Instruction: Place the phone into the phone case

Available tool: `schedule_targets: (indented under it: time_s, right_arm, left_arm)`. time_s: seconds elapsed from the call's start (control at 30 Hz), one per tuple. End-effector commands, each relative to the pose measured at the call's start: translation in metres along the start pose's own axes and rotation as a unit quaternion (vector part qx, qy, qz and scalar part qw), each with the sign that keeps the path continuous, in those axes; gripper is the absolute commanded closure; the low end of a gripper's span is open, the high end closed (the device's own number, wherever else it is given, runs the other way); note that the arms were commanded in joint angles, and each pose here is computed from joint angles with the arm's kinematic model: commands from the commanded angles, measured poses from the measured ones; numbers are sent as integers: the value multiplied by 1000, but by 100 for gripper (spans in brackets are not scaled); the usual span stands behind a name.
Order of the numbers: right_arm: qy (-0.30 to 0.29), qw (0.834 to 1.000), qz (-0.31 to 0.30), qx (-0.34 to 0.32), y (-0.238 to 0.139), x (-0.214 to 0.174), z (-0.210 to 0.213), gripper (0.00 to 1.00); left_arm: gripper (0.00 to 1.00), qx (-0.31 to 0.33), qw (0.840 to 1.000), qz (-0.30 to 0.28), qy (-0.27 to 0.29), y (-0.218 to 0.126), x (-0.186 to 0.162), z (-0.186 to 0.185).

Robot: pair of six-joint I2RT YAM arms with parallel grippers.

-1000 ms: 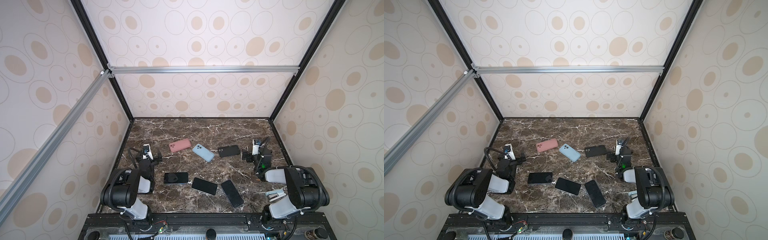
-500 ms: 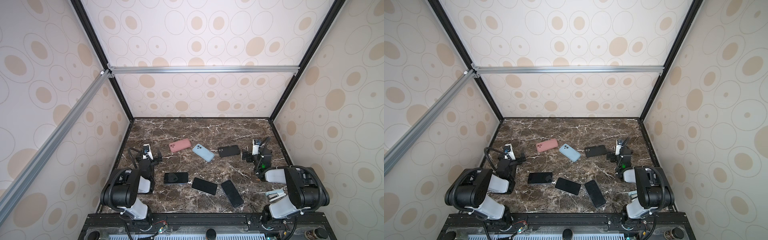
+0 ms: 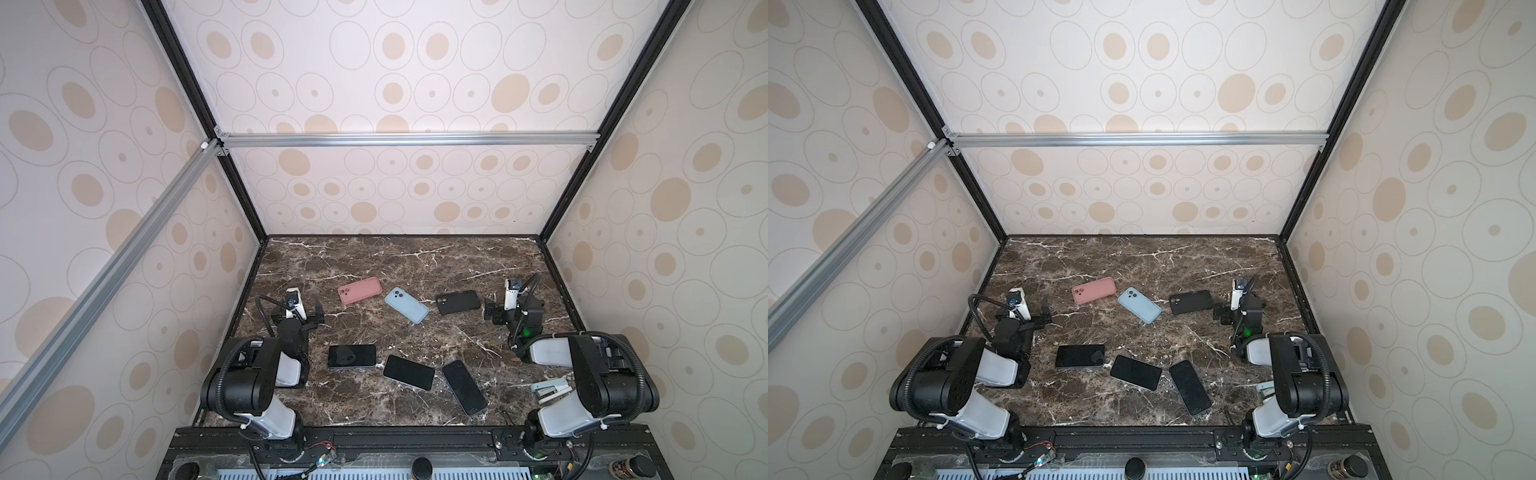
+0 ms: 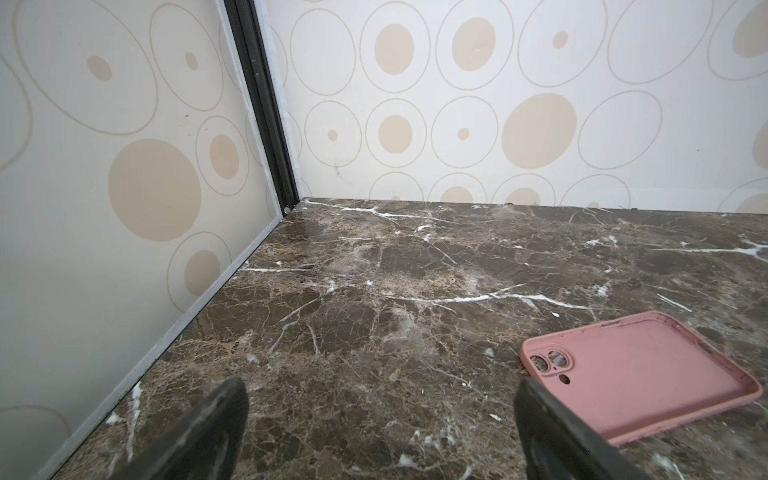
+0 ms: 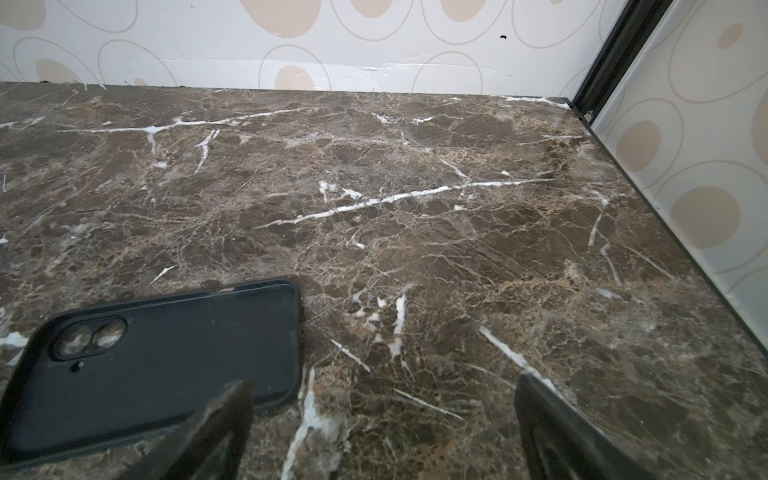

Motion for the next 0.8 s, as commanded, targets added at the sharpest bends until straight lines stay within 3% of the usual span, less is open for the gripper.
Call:
schedule_targets:
  time_s: [0.0,0.13,0.27,0.43,0.53,0.6,0.77]
  right_arm:
    - [0,1000,-4,2,-1,2,1,0]
    - [2,1000,-20,0,-4,10,1,3]
    - [13,1000,10,-15,-25,52,0,5]
    - [78,992,-14,93,-59,98,20,10]
    - [86,982,-18,170,-79,118,48,11]
    - [60,974,-2,218,-92,126,73,11]
    - [-55,938,52,339,-135,129,138,11]
  left_arm:
    - [0,-1,1000,-16,7,3,7,-1]
    - [4,3,1000,-20,4,1,8,0]
    - [4,36,999,-34,-9,-12,27,8]
    - [7,38,994,-71,-78,-28,90,16]
    - [11,-18,989,-78,-127,-36,135,12]
    - [11,-84,983,-87,-136,-44,163,4]
    - [11,-238,967,-64,-61,-60,208,-21]
Point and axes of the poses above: each gripper's point midway between its finger pads, its own y axis out along the fingers, its own z axis along the line the jaws close on, x = y × z, the point moved 10 cm from there along -y, back along the fingers, and after that the axes turned 2 degrees about y, right-handed, at the moved point
